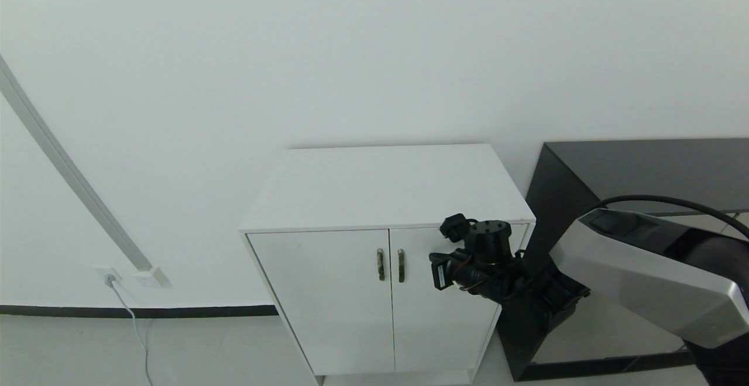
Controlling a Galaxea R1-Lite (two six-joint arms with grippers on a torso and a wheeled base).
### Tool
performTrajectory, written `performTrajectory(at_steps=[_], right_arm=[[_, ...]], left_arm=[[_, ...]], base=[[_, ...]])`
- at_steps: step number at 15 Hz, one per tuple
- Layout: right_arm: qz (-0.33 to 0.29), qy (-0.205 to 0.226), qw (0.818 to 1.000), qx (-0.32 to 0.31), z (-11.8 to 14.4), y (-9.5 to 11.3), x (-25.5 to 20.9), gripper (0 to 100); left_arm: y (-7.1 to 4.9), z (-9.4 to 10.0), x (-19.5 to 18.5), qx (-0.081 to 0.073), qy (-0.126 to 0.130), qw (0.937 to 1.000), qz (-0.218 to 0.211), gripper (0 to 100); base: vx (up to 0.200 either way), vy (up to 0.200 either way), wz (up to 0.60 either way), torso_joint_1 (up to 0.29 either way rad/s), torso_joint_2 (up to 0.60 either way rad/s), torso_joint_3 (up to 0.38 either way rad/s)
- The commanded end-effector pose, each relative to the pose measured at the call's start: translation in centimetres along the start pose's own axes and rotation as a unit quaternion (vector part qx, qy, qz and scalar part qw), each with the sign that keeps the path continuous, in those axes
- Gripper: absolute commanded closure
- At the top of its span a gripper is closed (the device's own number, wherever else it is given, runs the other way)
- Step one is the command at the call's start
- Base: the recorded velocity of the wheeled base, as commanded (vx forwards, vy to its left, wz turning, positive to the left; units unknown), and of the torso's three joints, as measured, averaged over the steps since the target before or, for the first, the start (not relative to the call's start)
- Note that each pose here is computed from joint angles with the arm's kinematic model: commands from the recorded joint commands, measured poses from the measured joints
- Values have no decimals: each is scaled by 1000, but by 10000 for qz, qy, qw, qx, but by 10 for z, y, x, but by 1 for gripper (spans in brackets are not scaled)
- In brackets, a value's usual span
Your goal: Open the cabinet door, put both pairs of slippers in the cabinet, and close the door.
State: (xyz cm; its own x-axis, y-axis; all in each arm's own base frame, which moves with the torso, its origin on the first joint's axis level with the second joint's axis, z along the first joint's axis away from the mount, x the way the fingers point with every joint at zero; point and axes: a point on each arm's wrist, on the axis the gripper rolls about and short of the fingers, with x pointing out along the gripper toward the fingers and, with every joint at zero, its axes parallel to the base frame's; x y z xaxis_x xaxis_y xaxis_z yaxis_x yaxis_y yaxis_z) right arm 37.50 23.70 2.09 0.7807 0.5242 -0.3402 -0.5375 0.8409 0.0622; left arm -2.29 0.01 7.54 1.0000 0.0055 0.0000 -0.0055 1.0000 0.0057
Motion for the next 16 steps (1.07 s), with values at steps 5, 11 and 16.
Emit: performTrajectory(at_steps=[5, 11, 16], right_arm=[[-3, 12, 10000, 11, -2, -1, 0, 100], [-24, -4, 10000, 19, -2, -3, 1, 100], [-105, -63, 9999, 20, 1, -4, 4, 100]], left_arm=[[0, 0, 0, -6, 0, 10000, 11, 100], [0, 0, 0, -6, 8, 10000, 3, 100], [0, 0, 0, 2, 8, 10000, 3, 100]], base=[[0, 0, 0, 0, 0, 0], [0, 0, 0, 0, 0, 0], [0, 0, 0, 0, 0, 0]])
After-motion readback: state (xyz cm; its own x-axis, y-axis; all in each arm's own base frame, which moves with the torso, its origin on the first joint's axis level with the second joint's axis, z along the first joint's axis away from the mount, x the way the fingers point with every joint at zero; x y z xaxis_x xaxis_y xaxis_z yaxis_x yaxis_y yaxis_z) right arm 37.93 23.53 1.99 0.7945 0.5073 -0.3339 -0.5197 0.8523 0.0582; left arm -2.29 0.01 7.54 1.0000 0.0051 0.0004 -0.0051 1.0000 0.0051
